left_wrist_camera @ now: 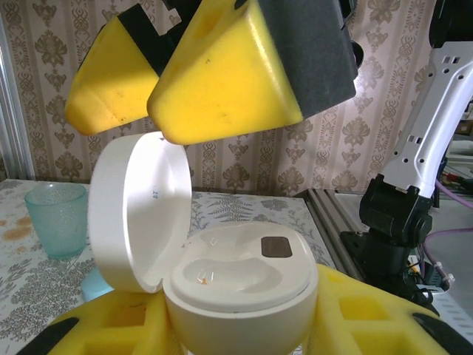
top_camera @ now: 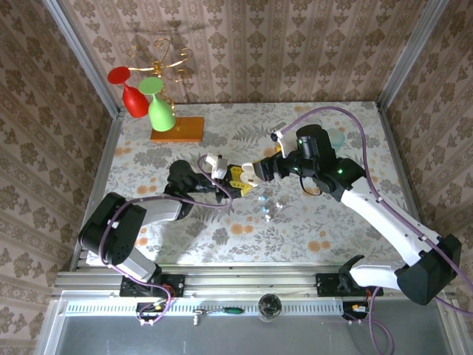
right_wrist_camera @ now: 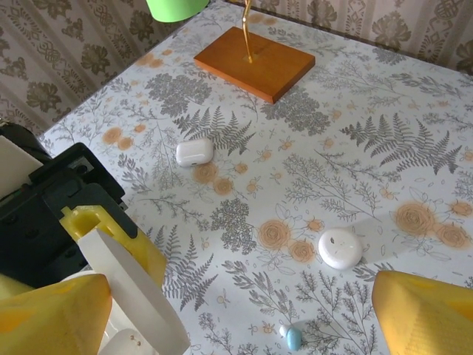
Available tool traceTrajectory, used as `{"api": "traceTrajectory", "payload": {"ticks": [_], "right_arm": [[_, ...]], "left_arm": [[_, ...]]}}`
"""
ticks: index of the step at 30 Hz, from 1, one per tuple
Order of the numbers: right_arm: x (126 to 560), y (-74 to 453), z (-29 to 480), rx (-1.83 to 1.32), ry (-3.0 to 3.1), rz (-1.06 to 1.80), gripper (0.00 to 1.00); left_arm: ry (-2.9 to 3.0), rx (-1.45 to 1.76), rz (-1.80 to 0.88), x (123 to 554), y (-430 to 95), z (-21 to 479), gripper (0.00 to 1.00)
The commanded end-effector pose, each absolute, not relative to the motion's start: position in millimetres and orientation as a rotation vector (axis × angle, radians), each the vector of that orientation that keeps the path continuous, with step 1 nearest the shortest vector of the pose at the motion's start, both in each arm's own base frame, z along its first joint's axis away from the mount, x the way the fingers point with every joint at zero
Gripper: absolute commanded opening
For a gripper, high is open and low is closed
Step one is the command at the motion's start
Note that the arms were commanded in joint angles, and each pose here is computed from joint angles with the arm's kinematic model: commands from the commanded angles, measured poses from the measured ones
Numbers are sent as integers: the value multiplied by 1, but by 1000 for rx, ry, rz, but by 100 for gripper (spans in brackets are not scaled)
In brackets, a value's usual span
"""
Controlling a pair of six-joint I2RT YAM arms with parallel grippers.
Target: Insert the wireless bluetooth earbuds into the charging case
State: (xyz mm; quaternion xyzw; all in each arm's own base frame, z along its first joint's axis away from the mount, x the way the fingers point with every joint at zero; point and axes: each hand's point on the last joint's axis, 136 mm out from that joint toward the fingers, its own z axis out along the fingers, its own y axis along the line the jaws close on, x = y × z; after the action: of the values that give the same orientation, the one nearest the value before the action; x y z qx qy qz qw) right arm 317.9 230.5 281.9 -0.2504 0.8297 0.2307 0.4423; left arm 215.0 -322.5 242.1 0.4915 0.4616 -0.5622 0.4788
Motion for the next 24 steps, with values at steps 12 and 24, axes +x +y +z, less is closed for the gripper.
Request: {"api": "traceTrajectory", "payload": {"ticks": [12, 24], "right_arm": [[284, 246, 311, -729, 1911, 816, 95], [299, 211, 290, -471, 1984, 742, 93]], "left_arm": [[1042, 1216, -1336, 212, -317, 257, 28], [1096, 1150, -1271, 229, -305, 248, 28]]}}
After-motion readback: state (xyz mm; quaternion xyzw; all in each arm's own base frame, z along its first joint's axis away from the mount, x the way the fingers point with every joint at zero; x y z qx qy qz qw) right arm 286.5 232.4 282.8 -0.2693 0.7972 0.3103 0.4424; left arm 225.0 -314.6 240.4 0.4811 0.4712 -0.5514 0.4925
